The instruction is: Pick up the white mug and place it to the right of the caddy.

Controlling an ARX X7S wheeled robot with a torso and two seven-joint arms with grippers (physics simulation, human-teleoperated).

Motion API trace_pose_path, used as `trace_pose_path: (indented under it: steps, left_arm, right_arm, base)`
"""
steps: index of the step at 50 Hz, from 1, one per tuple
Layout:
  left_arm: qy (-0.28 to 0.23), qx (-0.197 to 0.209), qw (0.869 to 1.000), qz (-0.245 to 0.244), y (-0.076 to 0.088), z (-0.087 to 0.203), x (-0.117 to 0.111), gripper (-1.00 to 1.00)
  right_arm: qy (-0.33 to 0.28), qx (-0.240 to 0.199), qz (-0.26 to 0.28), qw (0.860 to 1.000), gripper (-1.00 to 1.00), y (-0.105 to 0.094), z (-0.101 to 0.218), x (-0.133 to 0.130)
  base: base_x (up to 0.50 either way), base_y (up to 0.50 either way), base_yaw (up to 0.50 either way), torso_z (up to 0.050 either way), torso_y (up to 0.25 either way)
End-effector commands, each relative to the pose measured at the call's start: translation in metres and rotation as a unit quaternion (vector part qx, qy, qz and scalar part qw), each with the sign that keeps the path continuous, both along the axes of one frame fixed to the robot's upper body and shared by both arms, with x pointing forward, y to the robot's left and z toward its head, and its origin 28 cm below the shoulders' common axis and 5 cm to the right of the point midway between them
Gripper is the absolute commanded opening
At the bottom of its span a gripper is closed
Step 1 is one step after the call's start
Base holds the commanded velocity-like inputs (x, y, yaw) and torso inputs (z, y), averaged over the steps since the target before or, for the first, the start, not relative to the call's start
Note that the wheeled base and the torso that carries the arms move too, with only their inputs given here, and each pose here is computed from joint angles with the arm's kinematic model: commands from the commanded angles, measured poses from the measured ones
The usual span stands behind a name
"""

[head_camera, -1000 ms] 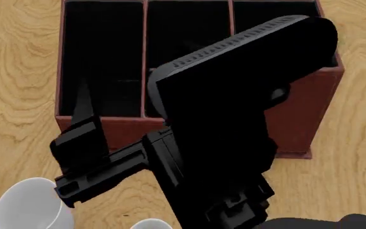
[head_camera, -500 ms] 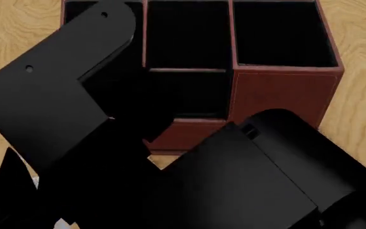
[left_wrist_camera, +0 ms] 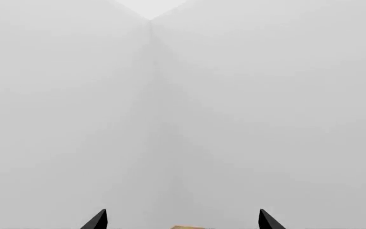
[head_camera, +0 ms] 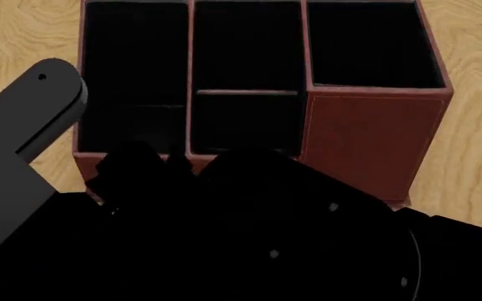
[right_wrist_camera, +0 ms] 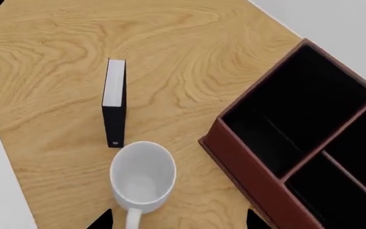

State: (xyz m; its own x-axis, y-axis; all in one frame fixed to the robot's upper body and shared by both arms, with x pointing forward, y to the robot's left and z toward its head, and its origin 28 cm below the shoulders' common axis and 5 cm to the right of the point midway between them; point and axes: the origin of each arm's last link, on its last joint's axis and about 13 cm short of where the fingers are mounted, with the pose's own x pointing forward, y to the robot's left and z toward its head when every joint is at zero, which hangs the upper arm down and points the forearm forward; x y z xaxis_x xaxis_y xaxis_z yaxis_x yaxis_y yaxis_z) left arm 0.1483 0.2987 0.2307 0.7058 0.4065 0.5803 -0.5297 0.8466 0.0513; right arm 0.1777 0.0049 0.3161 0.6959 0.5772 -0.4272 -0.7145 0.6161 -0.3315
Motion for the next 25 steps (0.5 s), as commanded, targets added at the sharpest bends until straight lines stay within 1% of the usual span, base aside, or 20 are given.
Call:
trace_pose_path:
  steps: [1,9,12,14,16,21,23,25]
  left_arm:
    - [0.002,-0.003,1.000,0.001,0.001,-0.003,0.001,1.00]
    - [0.002,-0.005,1.000,0.001,0.002,-0.004,0.003,1.00]
    - [0.002,-0.004,1.000,0.001,0.002,-0.005,0.002,1.00]
    - [0.002,-0.005,1.000,0.001,0.002,0.000,0.002,1.00]
    - [0.004,-0.006,1.000,0.001,0.002,-0.007,0.002,1.00]
    - [0.003,-0.008,1.000,0.003,0.003,-0.008,0.001,1.00]
    - [0.003,-0.008,1.000,0.002,0.003,-0.001,0.001,1.00]
    - [0.003,-0.008,1.000,0.002,0.003,-0.001,0.001,1.00]
  right_arm:
    - [0.019,-0.026,-0.002,0.999,1.00,0.007,-0.004,0.000]
    - [0.031,-0.026,-0.003,0.999,1.00,0.009,-0.004,0.004]
    - [0.045,-0.030,-0.005,0.999,1.00,0.011,-0.005,0.007]
    - [0.048,-0.029,-0.007,0.998,1.00,0.012,-0.006,0.009]
    - [0.055,-0.030,-0.008,0.998,1.00,0.013,-0.007,0.011]
    - [0.073,-0.030,-0.009,0.997,1.00,0.016,-0.010,0.012]
    - [0.077,-0.030,-0.008,0.997,1.00,0.017,-0.011,0.012]
    - [0.077,-0.029,-0.006,0.997,1.00,0.019,-0.012,0.012]
  base:
    - [0.00,0.00,0.00,0.000,0.000]
    - [0.00,0.00,0.00,0.000,0.000]
    - [0.00,0.00,0.00,0.000,0.000]
    - [0.00,0.00,0.00,0.000,0.000]
    - [0.00,0.00,0.00,0.000,0.000]
    - [0.00,0.00,0.00,0.000,0.000]
    - [0.00,0.00,0.00,0.000,0.000]
    - [0.00,0.00,0.00,0.000,0.000]
